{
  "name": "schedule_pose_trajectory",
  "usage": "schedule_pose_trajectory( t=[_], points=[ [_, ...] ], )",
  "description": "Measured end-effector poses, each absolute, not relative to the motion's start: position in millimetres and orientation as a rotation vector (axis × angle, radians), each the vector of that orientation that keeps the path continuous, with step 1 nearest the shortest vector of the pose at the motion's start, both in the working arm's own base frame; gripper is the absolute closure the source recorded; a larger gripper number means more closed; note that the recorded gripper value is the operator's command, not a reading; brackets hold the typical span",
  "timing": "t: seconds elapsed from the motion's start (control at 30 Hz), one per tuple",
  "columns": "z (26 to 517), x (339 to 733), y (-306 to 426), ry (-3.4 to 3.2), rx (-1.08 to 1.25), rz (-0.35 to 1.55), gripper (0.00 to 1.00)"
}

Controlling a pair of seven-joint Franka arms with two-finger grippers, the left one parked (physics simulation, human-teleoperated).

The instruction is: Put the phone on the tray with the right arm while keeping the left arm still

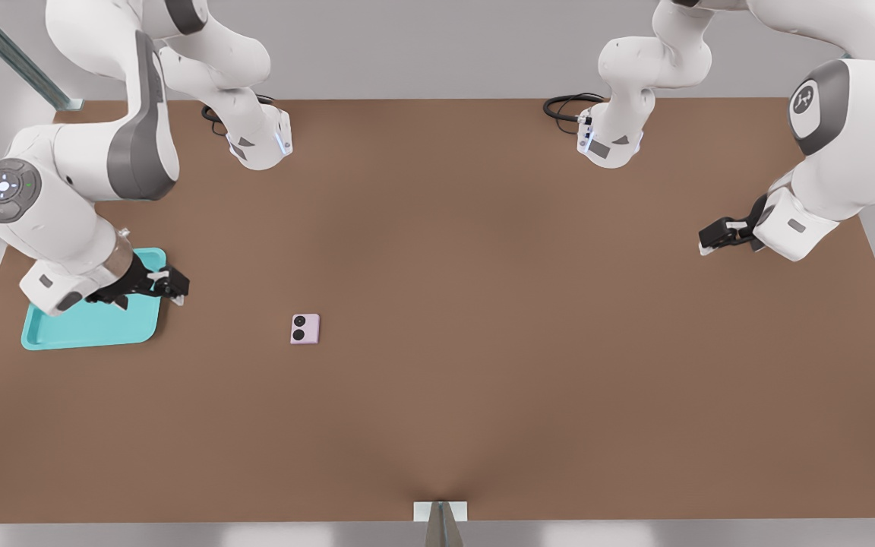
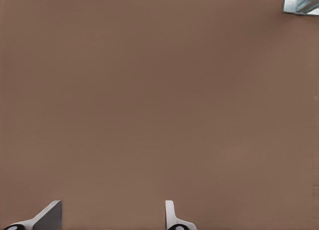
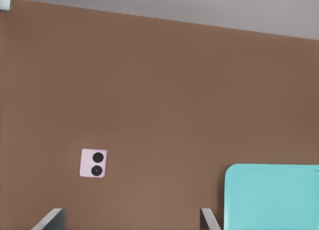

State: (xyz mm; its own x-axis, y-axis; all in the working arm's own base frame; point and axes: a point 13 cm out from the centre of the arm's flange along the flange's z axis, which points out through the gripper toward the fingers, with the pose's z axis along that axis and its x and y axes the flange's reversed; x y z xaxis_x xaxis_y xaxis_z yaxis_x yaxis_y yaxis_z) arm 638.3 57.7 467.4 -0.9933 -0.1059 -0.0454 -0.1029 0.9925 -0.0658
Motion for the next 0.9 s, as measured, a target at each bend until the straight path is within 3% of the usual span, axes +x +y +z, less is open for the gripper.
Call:
schedule_pose_trajectory(
  t=[0.17, 0.37, 0.57, 0.9],
  points=[
    [440, 651, 81, 3.089, -0.198, -0.113, 0.0],
    [293, 634, 212, 3.18, -0.377, -0.094, 0.0],
    [246, 635, 231, 3.176, -0.163, -0.061, 0.0],
    [173, 604, 226, 3.225, 0.106, -0.083, 0.0]
  ],
)
